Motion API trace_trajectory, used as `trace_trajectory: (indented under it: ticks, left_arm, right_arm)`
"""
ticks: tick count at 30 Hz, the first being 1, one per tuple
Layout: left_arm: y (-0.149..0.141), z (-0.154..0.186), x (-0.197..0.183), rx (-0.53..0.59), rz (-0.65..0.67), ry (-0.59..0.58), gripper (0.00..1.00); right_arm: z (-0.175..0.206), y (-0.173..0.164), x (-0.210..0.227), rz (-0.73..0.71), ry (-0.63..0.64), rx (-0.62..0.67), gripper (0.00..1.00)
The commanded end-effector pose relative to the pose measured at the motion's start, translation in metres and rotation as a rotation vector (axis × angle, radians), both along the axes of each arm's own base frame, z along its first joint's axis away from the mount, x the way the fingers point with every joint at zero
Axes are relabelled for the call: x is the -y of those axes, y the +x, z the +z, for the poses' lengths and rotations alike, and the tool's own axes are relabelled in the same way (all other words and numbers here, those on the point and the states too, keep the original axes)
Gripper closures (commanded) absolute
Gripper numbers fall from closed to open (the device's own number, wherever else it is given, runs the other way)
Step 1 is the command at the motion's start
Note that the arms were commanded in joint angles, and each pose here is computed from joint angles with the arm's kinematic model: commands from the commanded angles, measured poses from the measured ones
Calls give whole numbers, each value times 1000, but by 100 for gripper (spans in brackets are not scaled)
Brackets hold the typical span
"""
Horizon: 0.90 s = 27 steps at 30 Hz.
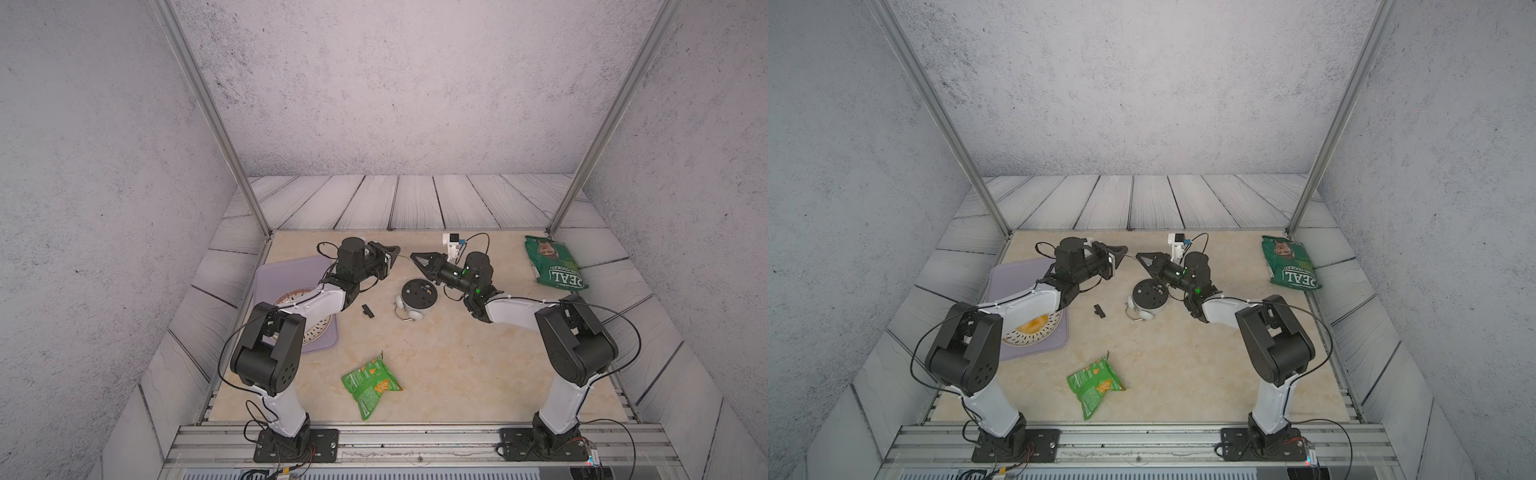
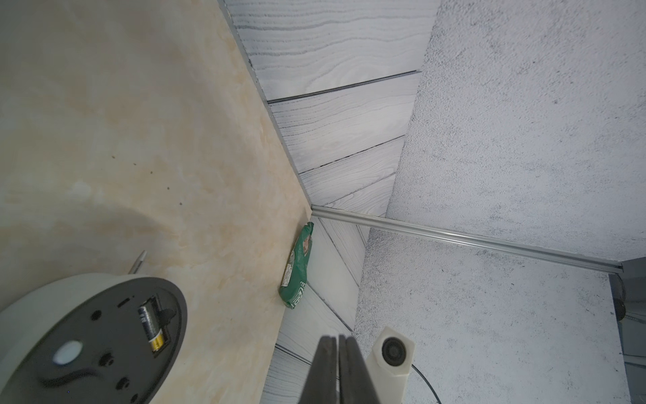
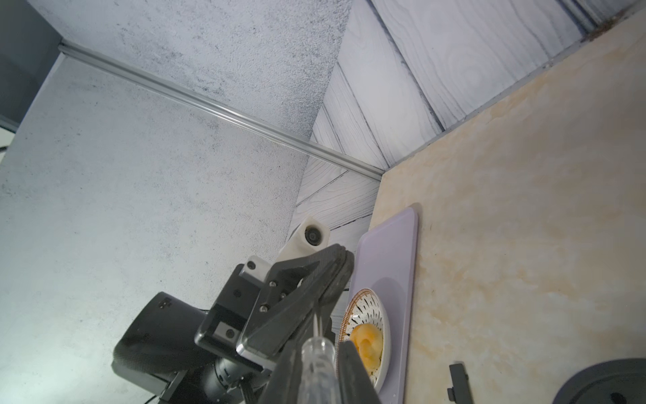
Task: Remove the battery from the alarm
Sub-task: Pick up the screwdriver from the center of the board, then adjust the alarm at the center of the board.
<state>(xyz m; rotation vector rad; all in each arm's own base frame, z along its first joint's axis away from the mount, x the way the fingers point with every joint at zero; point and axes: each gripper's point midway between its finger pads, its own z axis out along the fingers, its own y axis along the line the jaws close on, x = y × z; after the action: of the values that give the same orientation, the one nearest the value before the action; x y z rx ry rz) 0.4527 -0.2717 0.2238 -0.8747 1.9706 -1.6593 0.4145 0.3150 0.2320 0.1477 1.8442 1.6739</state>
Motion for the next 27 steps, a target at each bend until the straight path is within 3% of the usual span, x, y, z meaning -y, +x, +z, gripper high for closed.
trace_trajectory:
  ticks: [1,2,6,8,12,15,18,22,27]
  left_arm:
    - [-13,-17,5,-36,-110,110,88]
    - [-17,-26,0,-43,-138,175,79]
    - [-29,-52,-22,23,-277,521,56]
    - [-34,-61,-26,58,-370,675,49]
    - [-39,-74,-10,178,-574,857,39]
    - [-34,-88,-2,247,-678,996,38]
    - [-21,-97,7,297,-786,1054,41]
    - [-11,-111,22,359,-915,1054,47]
    - [-4,-130,33,350,-959,1020,59]
  right_arm:
    - [-17,6,22,-46,-21,-28,100]
    - [-22,4,29,-46,-34,-42,100]
    - [-43,-9,71,-59,-110,-98,100]
    - [-53,-22,87,-52,-144,-119,100]
    - [-73,-45,117,-71,-205,-184,100]
    - [-81,-55,135,-91,-254,-215,100]
    - [-83,-64,141,-86,-323,-225,100]
    - [-75,-73,147,-88,-390,-212,100]
    - [-71,-83,153,-103,-437,-204,100]
